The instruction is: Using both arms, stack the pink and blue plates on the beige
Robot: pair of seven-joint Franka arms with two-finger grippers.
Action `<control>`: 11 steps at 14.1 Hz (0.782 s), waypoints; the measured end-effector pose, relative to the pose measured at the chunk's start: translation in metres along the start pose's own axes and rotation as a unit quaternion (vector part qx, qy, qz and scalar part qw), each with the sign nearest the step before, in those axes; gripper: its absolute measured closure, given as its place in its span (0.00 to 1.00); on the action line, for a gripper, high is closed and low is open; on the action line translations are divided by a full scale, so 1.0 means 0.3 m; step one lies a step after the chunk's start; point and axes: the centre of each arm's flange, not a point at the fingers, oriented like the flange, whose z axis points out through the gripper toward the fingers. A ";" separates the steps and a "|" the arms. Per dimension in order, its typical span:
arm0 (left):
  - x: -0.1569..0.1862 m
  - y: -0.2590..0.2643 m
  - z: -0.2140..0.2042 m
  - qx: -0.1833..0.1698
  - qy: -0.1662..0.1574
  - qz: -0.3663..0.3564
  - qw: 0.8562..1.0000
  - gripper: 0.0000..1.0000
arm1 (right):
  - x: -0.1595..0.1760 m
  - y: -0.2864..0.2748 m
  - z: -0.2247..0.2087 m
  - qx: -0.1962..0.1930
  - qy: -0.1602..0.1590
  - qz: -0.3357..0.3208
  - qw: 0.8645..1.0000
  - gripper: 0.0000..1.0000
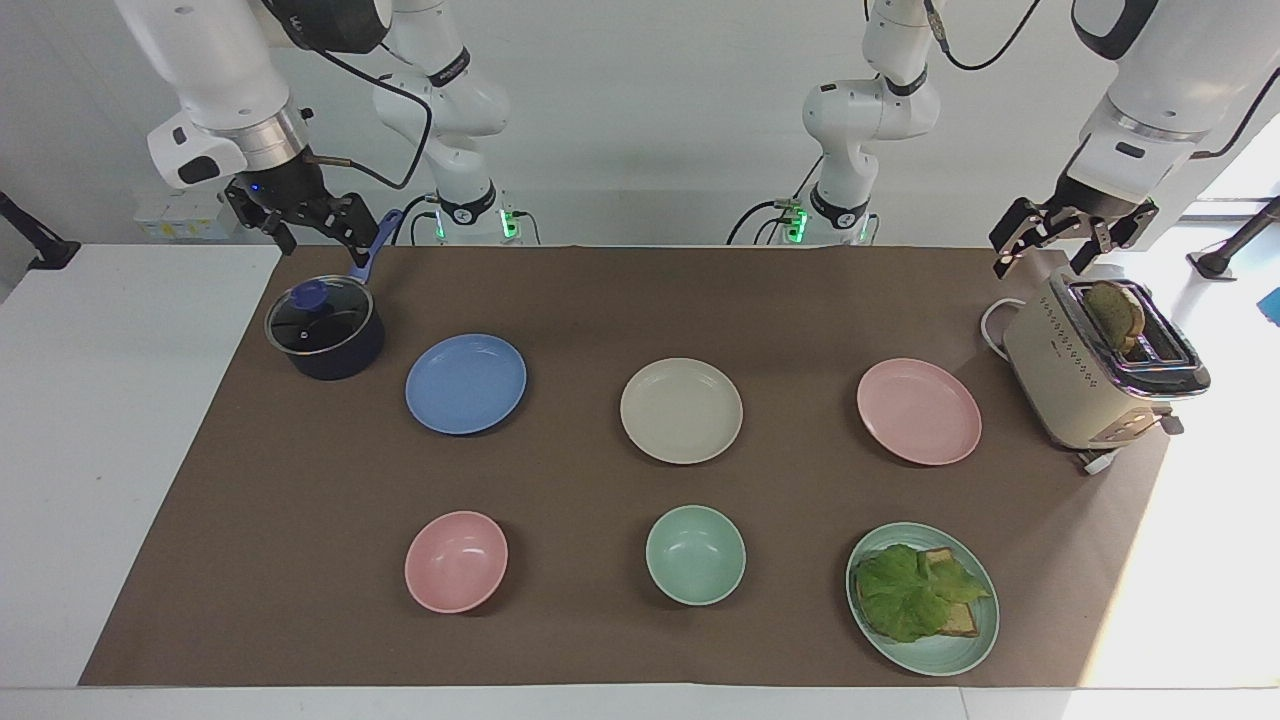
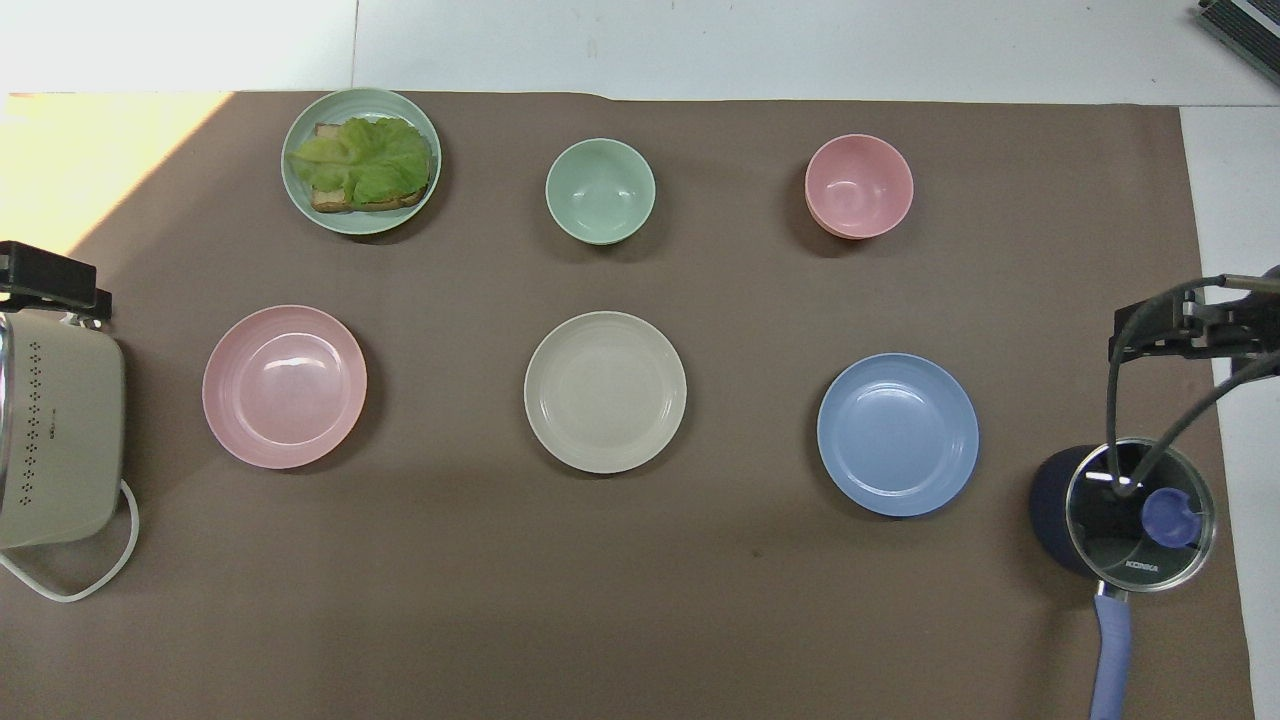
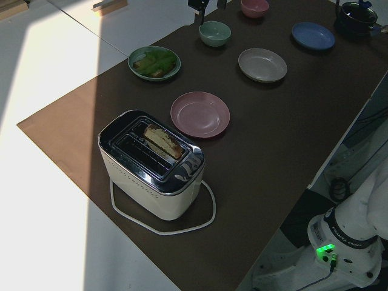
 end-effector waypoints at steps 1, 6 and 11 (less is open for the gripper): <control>-0.002 -0.024 0.002 -0.009 0.000 -0.005 1.000 0.00 | 0.000 0.000 0.000 0.000 0.000 0.000 1.000 0.00; -0.004 0.000 0.048 0.000 -0.013 0.052 0.999 0.00 | 0.000 0.000 0.000 0.000 0.000 0.000 1.000 0.00; 0.001 -0.009 0.113 0.005 -0.024 0.060 0.998 0.00 | 0.000 0.001 0.000 0.000 0.000 0.000 1.000 0.00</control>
